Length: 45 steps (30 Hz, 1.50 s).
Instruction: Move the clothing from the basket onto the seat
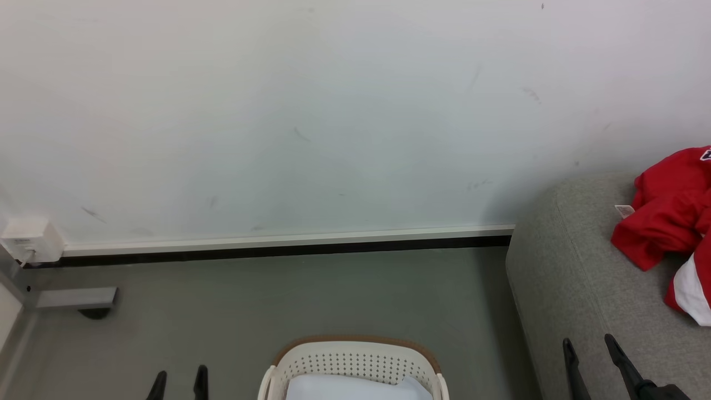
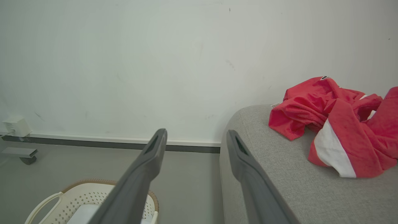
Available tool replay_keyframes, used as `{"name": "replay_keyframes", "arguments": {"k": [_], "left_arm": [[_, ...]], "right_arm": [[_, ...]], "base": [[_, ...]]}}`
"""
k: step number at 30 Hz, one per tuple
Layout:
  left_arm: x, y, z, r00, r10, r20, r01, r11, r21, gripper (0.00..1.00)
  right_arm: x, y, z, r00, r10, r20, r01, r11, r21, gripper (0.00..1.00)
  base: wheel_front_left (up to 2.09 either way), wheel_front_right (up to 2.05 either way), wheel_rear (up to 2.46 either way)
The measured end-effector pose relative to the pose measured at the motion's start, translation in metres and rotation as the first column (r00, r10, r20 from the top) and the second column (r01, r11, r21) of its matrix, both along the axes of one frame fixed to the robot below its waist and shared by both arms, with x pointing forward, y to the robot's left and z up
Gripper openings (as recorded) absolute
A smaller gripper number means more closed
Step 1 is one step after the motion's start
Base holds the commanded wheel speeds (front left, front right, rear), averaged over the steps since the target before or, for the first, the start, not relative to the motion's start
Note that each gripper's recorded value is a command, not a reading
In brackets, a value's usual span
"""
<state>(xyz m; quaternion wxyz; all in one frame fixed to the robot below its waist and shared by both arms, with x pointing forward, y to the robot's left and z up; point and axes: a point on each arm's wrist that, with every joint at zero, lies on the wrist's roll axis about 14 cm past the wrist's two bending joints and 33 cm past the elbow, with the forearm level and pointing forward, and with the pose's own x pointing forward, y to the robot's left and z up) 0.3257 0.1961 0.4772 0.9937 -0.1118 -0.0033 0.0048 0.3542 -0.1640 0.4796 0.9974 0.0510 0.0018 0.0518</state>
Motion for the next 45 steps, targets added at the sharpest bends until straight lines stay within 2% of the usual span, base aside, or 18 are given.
{"name": "replay_keyframes", "arguments": {"k": [7, 8, 15, 25, 36, 45], "left_arm": [[0.001, -0.004, 0.0, 1.0, -0.014, 0.001, 0.014, 1.0, 0.003, 1.0], [0.001, -0.005, 0.0, 1.0, -0.017, -0.002, 0.017, 1.0, 0.002, 0.0], [-0.005, -0.013, -0.021, 0.997, -0.023, -0.068, 0.021, 0.999, -0.032, 0.0], [-0.001, -0.006, -0.024, 0.995, 0.012, -0.098, -0.031, 0.98, -0.195, 0.0], [0.009, 0.0, -0.019, 0.994, 0.037, -0.101, -0.071, 0.932, -0.355, 0.0], [0.015, 0.002, -0.015, 0.994, 0.046, -0.104, -0.089, 0.878, -0.471, 0.0]], "right_arm": [[-0.001, -0.001, -0.004, 1.0, -0.002, -0.013, 0.002, 1.0, 0.0, 1.0], [-0.002, -0.001, -0.005, 1.0, -0.002, -0.015, 0.002, 1.0, 0.0, 0.0], [-0.015, 0.001, -0.033, 0.994, -0.009, -0.109, 0.011, 1.0, 0.018, 0.0], [-0.013, -0.009, -0.033, 0.987, -0.058, -0.147, 0.086, 0.977, 0.195, 0.0], [-0.007, -0.016, -0.029, 0.981, -0.089, -0.171, 0.147, 0.918, 0.368, 0.0], [-0.001, -0.021, -0.024, 0.979, -0.099, -0.18, 0.177, 0.852, 0.492, 0.0]], "base": [[0.0, 0.0, 0.0], [0.0, 0.0, 0.0], [0.0, 0.0, 0.0], [0.0, 0.0, 0.0], [0.0, 0.0, 0.0], [0.0, 0.0, 0.0]]}}
